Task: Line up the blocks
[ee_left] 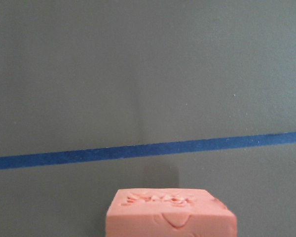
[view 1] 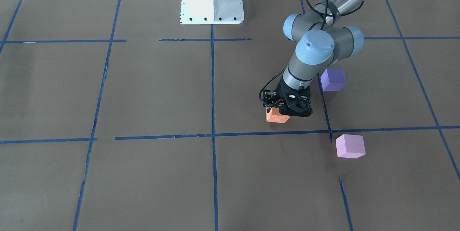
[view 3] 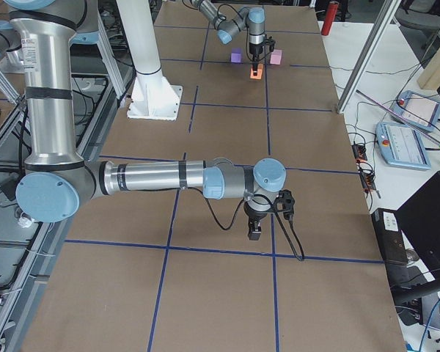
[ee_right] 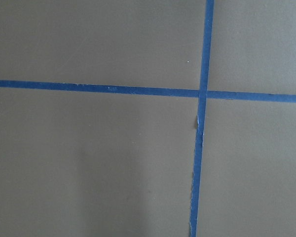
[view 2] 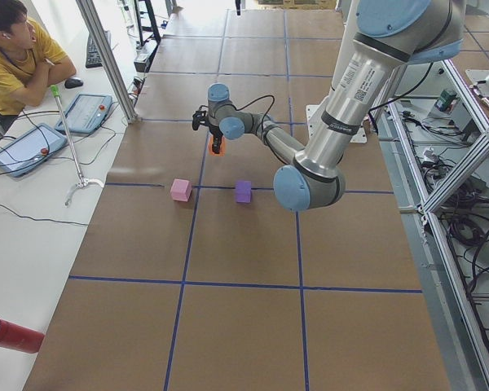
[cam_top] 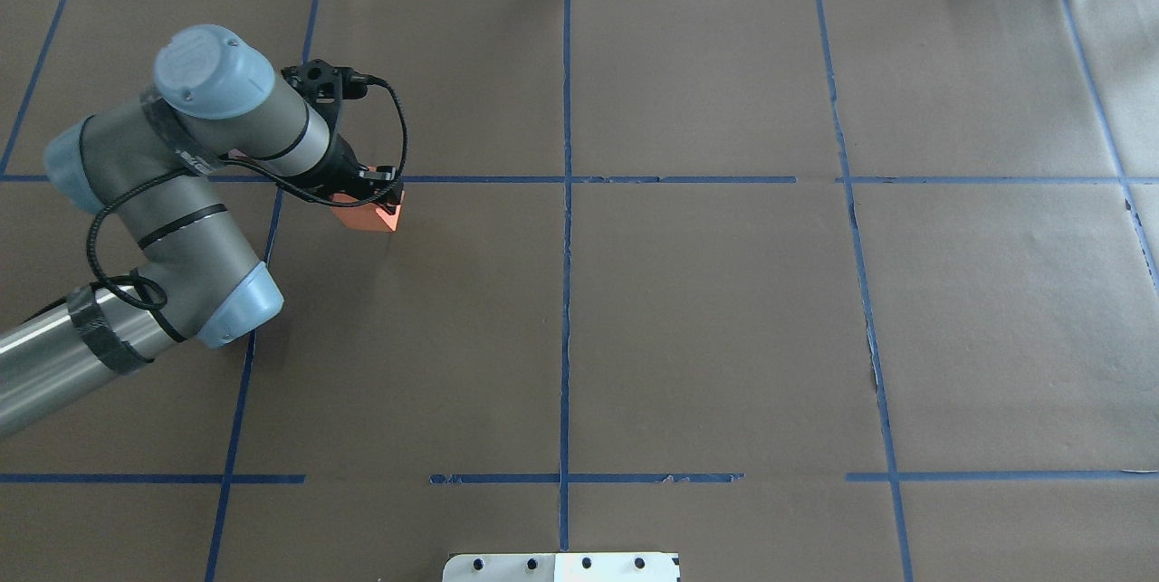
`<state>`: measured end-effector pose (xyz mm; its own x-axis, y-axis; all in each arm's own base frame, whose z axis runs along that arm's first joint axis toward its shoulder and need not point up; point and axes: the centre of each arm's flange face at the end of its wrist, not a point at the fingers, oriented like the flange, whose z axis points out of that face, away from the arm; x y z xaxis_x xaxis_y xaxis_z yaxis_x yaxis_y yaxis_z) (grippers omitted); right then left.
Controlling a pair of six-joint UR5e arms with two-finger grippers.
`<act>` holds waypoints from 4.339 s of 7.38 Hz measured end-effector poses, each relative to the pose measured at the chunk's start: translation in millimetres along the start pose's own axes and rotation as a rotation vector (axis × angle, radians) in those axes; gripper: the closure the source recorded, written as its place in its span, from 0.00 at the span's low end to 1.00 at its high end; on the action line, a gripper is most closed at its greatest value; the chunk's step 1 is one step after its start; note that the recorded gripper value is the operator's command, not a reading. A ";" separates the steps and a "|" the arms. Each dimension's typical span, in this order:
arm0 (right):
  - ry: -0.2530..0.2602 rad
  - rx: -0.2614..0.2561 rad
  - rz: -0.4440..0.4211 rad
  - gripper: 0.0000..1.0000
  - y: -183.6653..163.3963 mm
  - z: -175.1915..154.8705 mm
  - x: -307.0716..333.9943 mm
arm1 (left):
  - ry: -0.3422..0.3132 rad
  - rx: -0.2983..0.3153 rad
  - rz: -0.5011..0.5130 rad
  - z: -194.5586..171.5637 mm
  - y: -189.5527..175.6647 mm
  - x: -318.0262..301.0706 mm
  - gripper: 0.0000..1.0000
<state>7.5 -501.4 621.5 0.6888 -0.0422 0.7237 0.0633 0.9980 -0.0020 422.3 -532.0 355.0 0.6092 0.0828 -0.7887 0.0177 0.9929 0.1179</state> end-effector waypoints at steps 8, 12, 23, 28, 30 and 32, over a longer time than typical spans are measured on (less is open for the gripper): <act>0.000 0.000 0.000 0.00 0.0 -0.1 -0.1 | -0.125 -0.044 -0.086 14.2 1.0 -151.8 0.69; 0.000 0.000 0.000 0.00 0.0 -0.2 -0.2 | -0.123 -0.038 -0.079 13.0 2.3 -153.2 0.00; 0.000 0.000 0.000 0.00 0.0 -0.2 -0.3 | -0.302 0.051 0.214 -174.7 -18.3 -385.5 0.00; 0.000 0.000 0.000 0.00 0.0 -0.1 -0.1 | -0.255 0.041 0.062 -231.1 60.8 -518.6 0.00; 0.000 0.001 -0.001 0.00 0.0 -0.3 -0.3 | -0.249 0.045 0.065 -232.0 60.1 -518.6 0.00; 0.000 0.001 -0.001 0.00 0.0 -0.3 -0.3 | -0.245 0.055 0.072 -235.3 57.9 -514.0 0.00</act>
<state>7.4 -501.5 621.1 0.6887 -0.0429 0.7238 0.0634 0.9980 -0.0012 -76.4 -496.9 625.2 0.7843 0.1235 -0.6079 0.0058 0.9785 0.2063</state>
